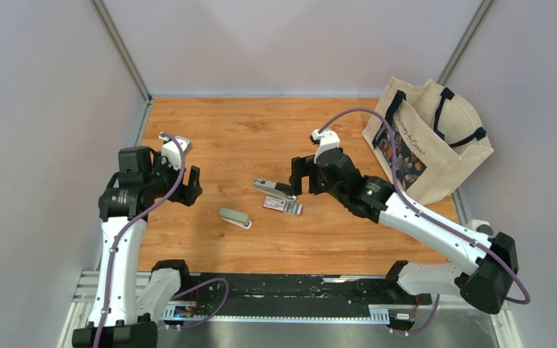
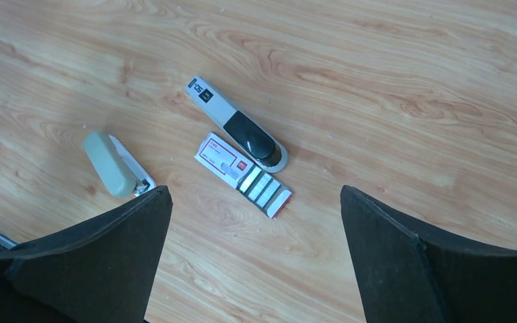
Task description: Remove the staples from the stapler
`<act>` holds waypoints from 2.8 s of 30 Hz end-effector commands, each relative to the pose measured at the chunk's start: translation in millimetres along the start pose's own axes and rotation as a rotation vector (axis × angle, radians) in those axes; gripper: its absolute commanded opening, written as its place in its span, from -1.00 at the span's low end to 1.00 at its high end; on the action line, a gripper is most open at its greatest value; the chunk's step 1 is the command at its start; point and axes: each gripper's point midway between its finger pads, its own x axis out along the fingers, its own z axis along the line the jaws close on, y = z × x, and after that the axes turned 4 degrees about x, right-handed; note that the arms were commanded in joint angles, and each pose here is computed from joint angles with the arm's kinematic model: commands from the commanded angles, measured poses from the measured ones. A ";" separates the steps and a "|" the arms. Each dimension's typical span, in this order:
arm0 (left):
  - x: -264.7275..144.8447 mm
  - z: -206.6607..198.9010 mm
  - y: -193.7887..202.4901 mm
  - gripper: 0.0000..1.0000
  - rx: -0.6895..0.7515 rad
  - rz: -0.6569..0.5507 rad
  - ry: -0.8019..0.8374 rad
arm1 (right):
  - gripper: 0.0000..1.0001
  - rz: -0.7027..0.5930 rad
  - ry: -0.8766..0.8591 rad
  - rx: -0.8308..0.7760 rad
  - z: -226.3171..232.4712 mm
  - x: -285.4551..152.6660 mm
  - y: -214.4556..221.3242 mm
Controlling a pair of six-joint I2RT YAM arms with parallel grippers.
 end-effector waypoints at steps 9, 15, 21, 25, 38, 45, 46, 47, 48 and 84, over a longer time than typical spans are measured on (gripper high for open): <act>-10.8 -6.7 -18.6 0.71 -0.109 -0.059 0.046 | 1.00 -0.093 -0.190 -0.073 40.0 -2.8 -4.8; -6.1 12.3 -3.3 0.72 -0.249 -0.030 0.076 | 1.00 0.062 -0.226 -0.314 83.5 15.0 42.8; 0.9 20.1 30.0 0.72 -0.242 0.060 0.041 | 0.76 0.234 -0.344 -0.480 118.4 35.6 91.1; 3.4 14.8 42.0 0.73 -0.245 0.063 0.040 | 0.69 0.319 -0.402 -0.582 135.2 48.4 109.6; 1.7 14.8 46.1 0.75 -0.189 0.063 0.030 | 0.43 0.447 -0.503 -0.654 181.4 85.7 132.5; 3.2 18.5 39.5 0.76 -0.195 0.041 0.023 | 0.38 0.486 -0.485 -0.662 180.6 101.0 147.8; 2.5 17.6 38.9 0.76 -0.189 0.037 0.026 | 0.38 0.488 -0.475 -0.668 178.3 102.1 148.5; 2.5 16.9 38.2 0.76 -0.181 0.031 0.030 | 0.38 0.488 -0.468 -0.670 177.1 103.4 149.2; 1.4 16.7 37.5 0.76 -0.175 0.023 0.025 | 0.39 0.486 -0.460 -0.678 175.3 104.8 149.4; -2.0 18.4 41.7 0.77 -0.013 0.088 0.095 | -0.88 0.313 -0.387 -0.303 188.9 121.9 96.9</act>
